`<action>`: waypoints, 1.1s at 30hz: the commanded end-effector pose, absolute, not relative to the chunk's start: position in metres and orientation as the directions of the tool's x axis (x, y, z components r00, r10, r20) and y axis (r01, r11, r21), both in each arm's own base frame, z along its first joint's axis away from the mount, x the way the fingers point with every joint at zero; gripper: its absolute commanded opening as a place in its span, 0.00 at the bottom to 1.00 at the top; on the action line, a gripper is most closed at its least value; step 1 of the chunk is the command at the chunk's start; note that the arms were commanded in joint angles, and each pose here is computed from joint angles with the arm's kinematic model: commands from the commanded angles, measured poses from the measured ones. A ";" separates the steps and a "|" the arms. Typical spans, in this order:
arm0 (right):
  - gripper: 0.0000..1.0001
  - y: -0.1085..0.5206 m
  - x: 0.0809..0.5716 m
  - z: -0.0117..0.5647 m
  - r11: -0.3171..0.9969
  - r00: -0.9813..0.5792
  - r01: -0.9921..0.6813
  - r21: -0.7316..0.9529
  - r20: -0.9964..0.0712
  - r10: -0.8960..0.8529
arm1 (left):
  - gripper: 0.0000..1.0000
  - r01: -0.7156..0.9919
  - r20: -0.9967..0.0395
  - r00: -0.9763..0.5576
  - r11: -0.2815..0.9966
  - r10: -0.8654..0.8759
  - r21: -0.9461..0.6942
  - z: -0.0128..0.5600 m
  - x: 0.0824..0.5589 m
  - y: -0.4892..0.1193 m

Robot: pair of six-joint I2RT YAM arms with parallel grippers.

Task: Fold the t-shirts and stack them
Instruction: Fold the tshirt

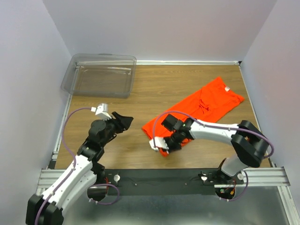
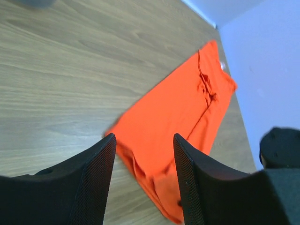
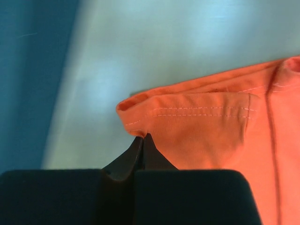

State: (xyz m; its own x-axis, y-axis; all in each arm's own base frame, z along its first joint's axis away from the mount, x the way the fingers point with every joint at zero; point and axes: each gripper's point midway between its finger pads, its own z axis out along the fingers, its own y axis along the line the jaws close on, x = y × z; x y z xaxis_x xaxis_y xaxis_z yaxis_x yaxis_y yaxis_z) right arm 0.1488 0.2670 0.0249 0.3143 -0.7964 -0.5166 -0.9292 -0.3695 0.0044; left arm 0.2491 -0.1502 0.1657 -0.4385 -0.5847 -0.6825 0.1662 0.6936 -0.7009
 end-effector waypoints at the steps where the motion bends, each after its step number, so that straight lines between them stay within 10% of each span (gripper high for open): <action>1: 0.05 0.227 0.087 0.025 -0.459 0.335 -0.877 0.144 -0.502 -0.797 | 0.61 0.335 -0.710 -0.493 0.643 -0.503 -0.688 0.173 0.252 -0.182; 4: 0.42 0.218 0.097 0.040 -0.391 0.319 -0.918 0.059 -0.475 -0.820 | 0.63 0.389 -0.746 -0.527 0.664 -0.408 -0.638 0.167 0.269 -0.199; 7: 0.53 0.225 0.131 0.085 -0.233 0.258 -0.966 -0.115 -0.522 -0.813 | 0.64 0.444 -0.762 -0.576 0.668 -0.296 -0.596 0.157 0.291 -0.224; 12: 0.70 0.161 0.259 0.145 0.412 -0.146 -0.886 -0.215 -0.712 -0.687 | 0.64 0.578 -0.789 -0.604 0.619 -0.113 -0.532 0.145 0.323 -0.290; 17: 0.73 0.062 0.315 0.140 0.828 -0.542 -0.553 0.090 -0.794 -0.275 | 0.64 0.626 -0.779 -0.627 0.597 0.005 -0.501 0.117 0.374 -0.359; 33: 0.73 0.016 0.326 0.131 0.896 -0.667 -0.358 0.262 -0.743 -0.049 | 0.62 0.626 -0.658 -0.733 0.552 0.174 -0.551 0.034 0.423 -0.464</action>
